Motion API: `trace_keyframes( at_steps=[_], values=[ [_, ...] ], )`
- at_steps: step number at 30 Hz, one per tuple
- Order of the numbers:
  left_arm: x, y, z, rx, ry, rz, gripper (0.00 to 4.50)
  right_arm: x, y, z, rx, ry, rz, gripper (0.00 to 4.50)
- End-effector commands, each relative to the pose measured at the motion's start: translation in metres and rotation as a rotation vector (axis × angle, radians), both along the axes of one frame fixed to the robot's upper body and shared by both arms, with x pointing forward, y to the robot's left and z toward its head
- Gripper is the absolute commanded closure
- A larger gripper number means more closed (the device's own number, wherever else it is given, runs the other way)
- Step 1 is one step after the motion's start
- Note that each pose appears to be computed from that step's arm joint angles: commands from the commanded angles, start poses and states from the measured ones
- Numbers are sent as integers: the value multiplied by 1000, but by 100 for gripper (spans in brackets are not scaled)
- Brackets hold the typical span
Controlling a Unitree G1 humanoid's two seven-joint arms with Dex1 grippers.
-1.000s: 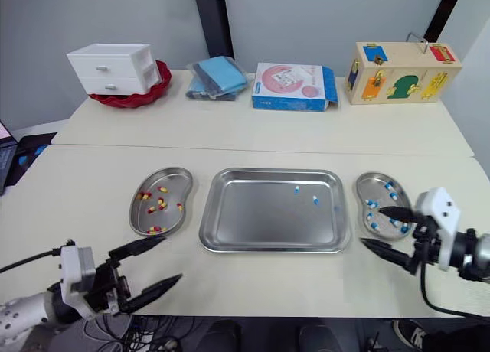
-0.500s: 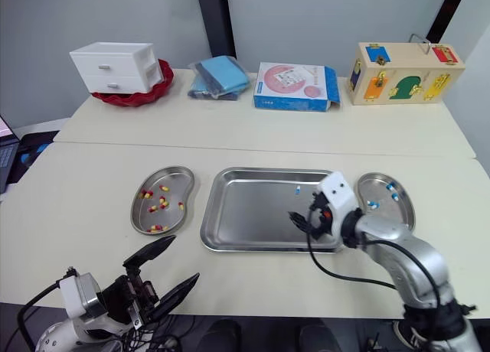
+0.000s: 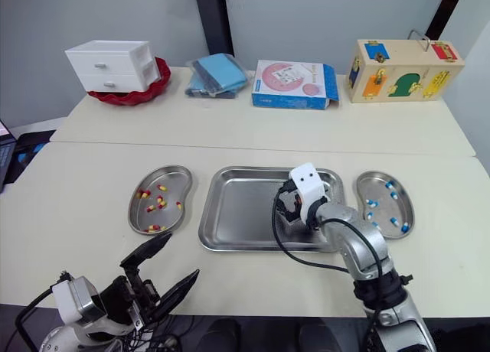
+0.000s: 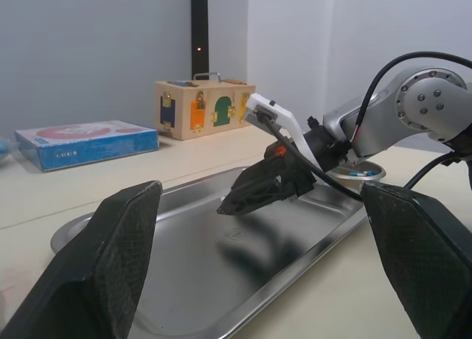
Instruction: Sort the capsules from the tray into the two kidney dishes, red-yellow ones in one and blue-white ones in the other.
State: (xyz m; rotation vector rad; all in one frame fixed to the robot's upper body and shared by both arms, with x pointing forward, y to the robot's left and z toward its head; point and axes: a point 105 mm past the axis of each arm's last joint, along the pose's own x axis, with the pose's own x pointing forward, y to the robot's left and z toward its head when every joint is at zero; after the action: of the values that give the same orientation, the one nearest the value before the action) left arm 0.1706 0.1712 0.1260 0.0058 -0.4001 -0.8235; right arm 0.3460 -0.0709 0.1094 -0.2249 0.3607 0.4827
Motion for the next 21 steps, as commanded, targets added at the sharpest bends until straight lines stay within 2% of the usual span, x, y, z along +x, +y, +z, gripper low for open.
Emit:
trace_keyframes(
  at_steps=[1, 7, 8, 10, 15, 21],
  values=[
    [-3, -4, 8, -10, -34, -4, 5, 6, 4, 10, -1, -42, -15, 0],
    [-4, -6, 8, -11, -28, -2, 5, 9, 7, 4, 10, -23, -23, 0],
    [-4, -6, 8, -10, -28, -3, 2, 9, 7, 4, 11, -18, -25, 18],
    [-4, -6, 8, -10, -28, 0, 0, 10, 9, 2, 14, -12, -27, 59],
    [-5, -5, 9, -12, -25, -1, 0, 10, 9, -1, 8, -8, -35, 226],
    [-5, -5, 9, -9, -24, -5, 0, 12, 6, -1, 7, -22, -48, 380]
  ],
)
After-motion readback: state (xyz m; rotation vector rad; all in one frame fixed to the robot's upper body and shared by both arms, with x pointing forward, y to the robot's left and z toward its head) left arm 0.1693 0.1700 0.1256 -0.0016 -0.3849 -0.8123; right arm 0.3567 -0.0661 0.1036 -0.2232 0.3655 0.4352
